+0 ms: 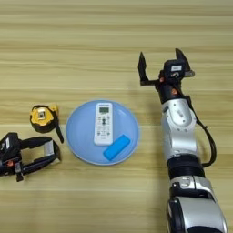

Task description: Move the objects on the table

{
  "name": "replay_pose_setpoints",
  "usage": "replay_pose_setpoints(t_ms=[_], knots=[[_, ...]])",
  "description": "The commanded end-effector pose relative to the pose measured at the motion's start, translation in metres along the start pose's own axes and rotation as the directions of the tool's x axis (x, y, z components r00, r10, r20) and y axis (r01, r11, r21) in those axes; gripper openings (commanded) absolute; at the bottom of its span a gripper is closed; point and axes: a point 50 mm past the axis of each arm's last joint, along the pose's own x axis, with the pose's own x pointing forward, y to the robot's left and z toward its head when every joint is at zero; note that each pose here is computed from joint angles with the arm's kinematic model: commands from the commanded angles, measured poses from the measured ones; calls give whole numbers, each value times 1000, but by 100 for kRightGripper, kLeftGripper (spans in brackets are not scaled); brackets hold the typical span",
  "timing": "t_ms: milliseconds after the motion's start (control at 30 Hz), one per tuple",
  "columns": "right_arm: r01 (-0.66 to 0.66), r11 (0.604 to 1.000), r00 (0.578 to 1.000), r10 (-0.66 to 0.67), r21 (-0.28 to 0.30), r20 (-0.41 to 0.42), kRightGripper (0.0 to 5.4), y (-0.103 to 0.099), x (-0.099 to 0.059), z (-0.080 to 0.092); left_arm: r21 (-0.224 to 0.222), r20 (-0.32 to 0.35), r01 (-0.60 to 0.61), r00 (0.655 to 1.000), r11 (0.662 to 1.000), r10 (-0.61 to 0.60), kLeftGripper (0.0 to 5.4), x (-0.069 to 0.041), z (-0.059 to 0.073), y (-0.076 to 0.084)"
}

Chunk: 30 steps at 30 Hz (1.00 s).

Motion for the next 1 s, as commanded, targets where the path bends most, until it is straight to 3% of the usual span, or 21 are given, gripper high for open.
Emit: replay_pose_setpoints(t_ms=[33, 500, 1000], knots=[[1, 1000, 1000, -1, -8, 21, 540, -2, 5, 5, -4, -9, -4, 1000, 1000, 4, 250, 1, -1, 1], [2, 1000, 1000, -2, -1, 19, 540, -3, 5, 5, 4, 16, -18, 1000, 1000, 18, 379, 1, 3, 5], [-4, 1000, 1000, 4, 1, 20, 540, -3, 7, 5, 31, 109, -52, 993, 998, 49, 520, 1, 18, 11]])
